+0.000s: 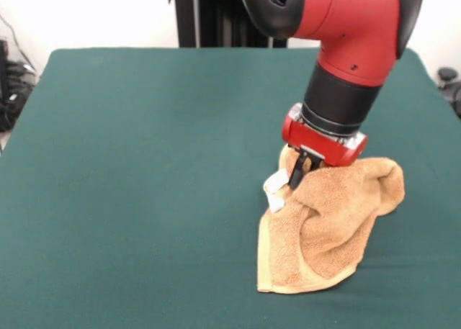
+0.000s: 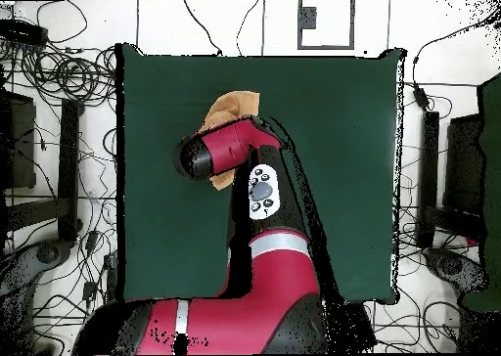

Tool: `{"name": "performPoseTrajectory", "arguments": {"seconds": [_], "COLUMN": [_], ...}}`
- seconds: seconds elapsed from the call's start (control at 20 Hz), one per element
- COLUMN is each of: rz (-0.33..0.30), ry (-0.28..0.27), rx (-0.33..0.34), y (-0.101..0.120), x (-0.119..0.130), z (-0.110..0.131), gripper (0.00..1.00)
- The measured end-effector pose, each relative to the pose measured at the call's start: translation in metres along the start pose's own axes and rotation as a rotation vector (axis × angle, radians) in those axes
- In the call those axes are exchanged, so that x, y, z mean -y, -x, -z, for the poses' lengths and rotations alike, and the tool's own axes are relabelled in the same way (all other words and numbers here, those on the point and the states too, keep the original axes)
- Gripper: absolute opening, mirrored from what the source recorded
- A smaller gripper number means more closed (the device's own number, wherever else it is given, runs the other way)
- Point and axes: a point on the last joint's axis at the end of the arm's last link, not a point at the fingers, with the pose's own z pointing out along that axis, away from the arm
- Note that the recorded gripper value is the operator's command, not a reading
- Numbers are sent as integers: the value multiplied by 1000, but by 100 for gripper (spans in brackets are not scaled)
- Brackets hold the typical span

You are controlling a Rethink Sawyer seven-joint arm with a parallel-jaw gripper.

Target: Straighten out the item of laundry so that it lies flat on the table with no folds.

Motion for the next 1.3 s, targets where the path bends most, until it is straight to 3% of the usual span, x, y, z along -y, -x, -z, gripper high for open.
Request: {"name": "performPoseTrajectory", "arguments": {"seconds": [0.2,0.35,0.55,0.85,1.3], "rz": [33,94,233,362,383], "ry": [1,0,12,23,41], "rx": [29,85,207,330,392], "y": [0,2,10,25,45], "x": [4,14,33,43,52], "z": [2,4,11,23,48], "gripper": [0,0,0,0,0]}}
